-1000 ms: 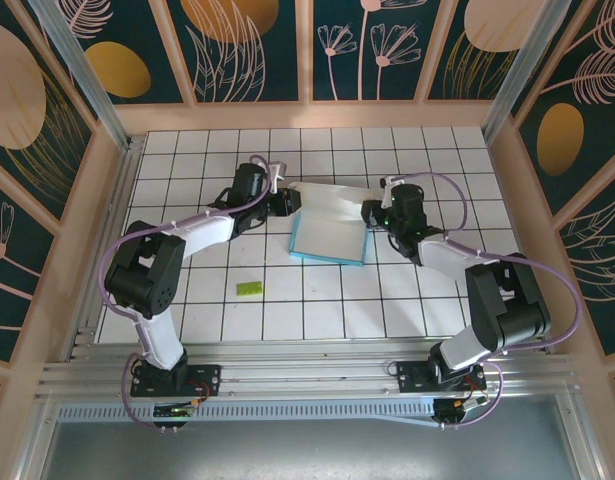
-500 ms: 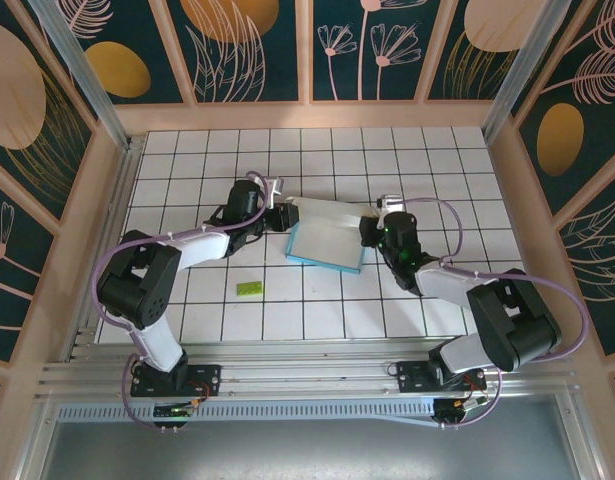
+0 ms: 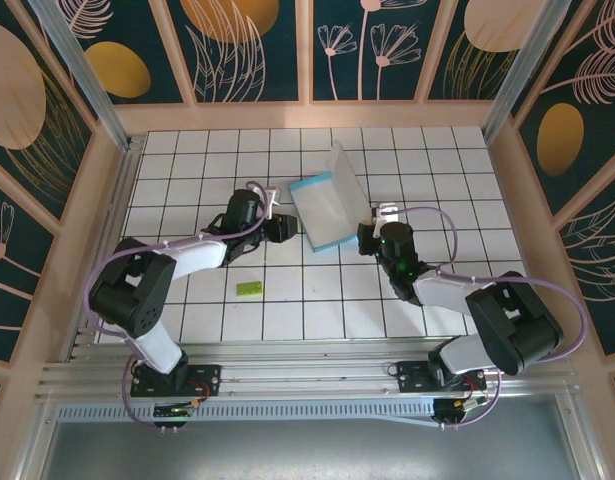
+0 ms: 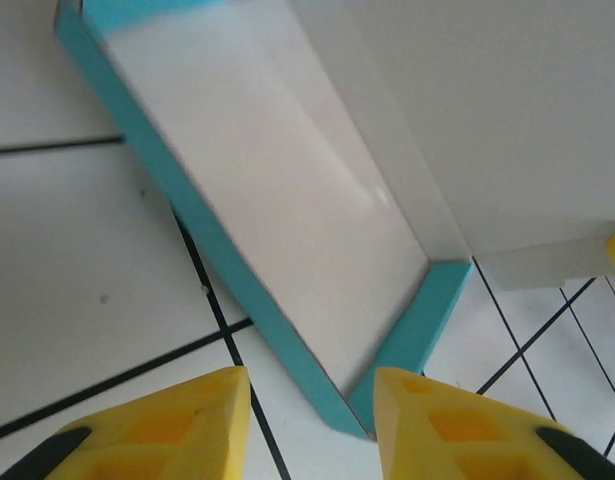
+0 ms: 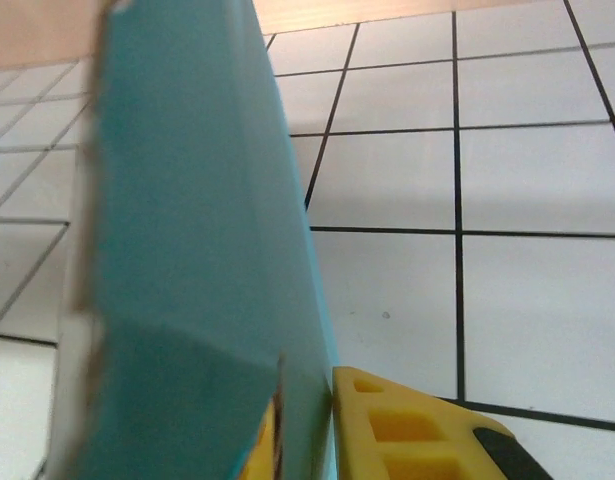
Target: Fold the paper box
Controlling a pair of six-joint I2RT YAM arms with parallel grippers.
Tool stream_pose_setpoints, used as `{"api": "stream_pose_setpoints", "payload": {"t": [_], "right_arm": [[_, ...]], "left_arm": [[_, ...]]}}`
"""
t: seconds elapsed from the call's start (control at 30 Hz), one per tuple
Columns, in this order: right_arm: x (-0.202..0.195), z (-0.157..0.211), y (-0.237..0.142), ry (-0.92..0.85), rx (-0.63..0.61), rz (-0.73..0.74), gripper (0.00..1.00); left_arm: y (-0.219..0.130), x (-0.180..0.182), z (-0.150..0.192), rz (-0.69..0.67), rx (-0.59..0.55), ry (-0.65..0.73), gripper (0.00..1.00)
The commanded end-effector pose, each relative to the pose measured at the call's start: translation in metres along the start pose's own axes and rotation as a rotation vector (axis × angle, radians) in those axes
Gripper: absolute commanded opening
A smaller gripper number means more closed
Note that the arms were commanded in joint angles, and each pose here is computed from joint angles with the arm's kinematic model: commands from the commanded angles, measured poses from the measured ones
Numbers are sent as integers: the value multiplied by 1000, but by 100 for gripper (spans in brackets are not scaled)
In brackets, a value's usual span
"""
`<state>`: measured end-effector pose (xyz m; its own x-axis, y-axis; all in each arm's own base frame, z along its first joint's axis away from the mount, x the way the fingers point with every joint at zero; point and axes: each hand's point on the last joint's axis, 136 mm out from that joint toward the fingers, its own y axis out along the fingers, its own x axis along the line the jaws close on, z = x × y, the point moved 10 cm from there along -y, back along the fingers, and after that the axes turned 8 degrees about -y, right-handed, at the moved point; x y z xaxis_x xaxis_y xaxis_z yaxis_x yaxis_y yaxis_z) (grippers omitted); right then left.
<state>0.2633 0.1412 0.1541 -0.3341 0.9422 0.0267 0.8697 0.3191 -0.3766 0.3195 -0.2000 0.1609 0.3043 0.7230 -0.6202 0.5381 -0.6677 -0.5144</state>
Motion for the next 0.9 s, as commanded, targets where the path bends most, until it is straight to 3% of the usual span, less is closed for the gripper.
{"api": "stream_pose_setpoints", "payload": {"t": [0.0,0.17,0.3,0.5,0.63,0.87], "right_arm": [[2,-21,-2,-203,-29,13,16],[1,-33,1,-561,-7,-13,9],[-14,-47,11,-749,6,-156,7],[-63,-64,50,-842,26,-372,2],[-92,-70,77,-879,-74,-582,1],[-117,-70,146,-858,-85,-723,0]], "left_arm": [[-18,-8,-10,-52,-77,88,38],[-39,-17,-24,-110,-166,135,39],[-52,-19,-33,-189,-238,189,39],[-65,-18,-50,-255,-321,215,39],[-68,-16,-60,-195,-341,214,39],[-62,-8,-82,-93,-300,268,41]]}}
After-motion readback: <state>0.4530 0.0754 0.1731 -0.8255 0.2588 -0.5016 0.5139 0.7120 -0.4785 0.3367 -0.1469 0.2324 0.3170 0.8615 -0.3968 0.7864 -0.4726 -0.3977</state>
